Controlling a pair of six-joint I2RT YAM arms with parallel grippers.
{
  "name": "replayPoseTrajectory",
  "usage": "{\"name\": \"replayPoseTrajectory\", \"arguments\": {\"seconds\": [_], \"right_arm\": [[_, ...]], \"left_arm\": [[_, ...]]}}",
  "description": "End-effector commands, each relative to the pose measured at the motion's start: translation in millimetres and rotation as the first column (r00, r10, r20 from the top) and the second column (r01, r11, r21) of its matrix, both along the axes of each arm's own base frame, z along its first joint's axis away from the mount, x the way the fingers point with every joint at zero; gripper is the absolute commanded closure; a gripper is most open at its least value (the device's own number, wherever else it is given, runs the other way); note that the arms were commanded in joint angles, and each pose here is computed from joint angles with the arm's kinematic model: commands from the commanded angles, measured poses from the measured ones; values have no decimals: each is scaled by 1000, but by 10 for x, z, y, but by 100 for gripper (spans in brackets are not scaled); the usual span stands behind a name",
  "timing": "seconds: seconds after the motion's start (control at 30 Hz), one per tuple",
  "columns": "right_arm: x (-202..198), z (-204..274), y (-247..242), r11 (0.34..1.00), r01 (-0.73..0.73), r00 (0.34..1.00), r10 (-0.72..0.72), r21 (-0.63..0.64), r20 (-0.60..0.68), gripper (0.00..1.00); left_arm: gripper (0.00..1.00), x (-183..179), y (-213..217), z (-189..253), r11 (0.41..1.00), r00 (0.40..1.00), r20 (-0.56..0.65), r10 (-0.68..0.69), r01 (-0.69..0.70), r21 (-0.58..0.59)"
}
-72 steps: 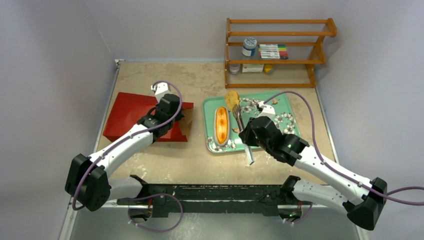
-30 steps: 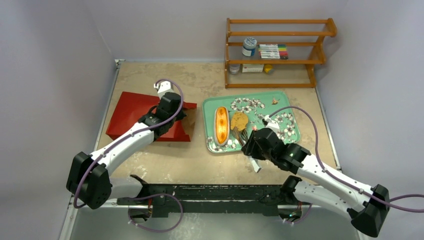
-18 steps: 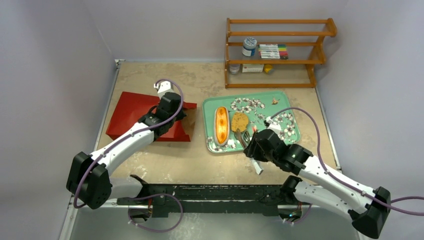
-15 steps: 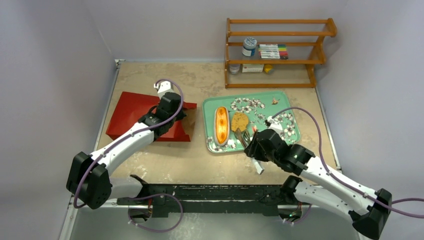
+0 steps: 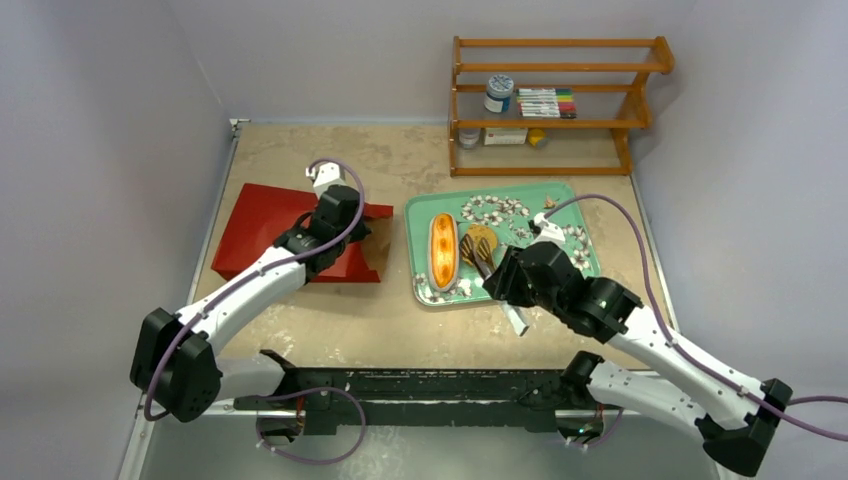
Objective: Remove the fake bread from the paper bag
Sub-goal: Place the fake bread in the container, then adjust the paper bag at the center of the board.
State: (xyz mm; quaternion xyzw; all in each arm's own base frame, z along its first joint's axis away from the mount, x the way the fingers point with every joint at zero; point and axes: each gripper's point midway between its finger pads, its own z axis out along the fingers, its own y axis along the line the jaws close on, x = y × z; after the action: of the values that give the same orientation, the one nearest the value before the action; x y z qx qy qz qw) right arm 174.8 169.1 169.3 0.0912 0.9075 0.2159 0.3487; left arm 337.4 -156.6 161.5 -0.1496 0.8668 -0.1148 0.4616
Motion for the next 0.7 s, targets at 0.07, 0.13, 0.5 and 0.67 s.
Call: {"name": "replayPoseTrajectory", "arguments": {"seconds": [0.07, 0.13, 0.5, 0.67], "right_arm": [[232, 422, 400, 988, -151, 981, 145, 42, 133, 56], [266, 425, 538, 978, -206, 970, 198, 42, 145, 56], [206, 422, 1418, 889, -455, 875, 436, 52, 211, 57], [-4, 389, 1775, 838, -541, 827, 515, 71, 225, 57]], "left_arm": [[100, -93, 67, 326, 999, 998, 61, -1, 3, -33], [100, -161, 131, 376, 999, 998, 64, 17, -14, -38], [100, -590, 464, 469, 991, 993, 38, 113, -110, -76], [100, -771, 612, 448, 984, 987, 14, 159, -158, -83]]}}
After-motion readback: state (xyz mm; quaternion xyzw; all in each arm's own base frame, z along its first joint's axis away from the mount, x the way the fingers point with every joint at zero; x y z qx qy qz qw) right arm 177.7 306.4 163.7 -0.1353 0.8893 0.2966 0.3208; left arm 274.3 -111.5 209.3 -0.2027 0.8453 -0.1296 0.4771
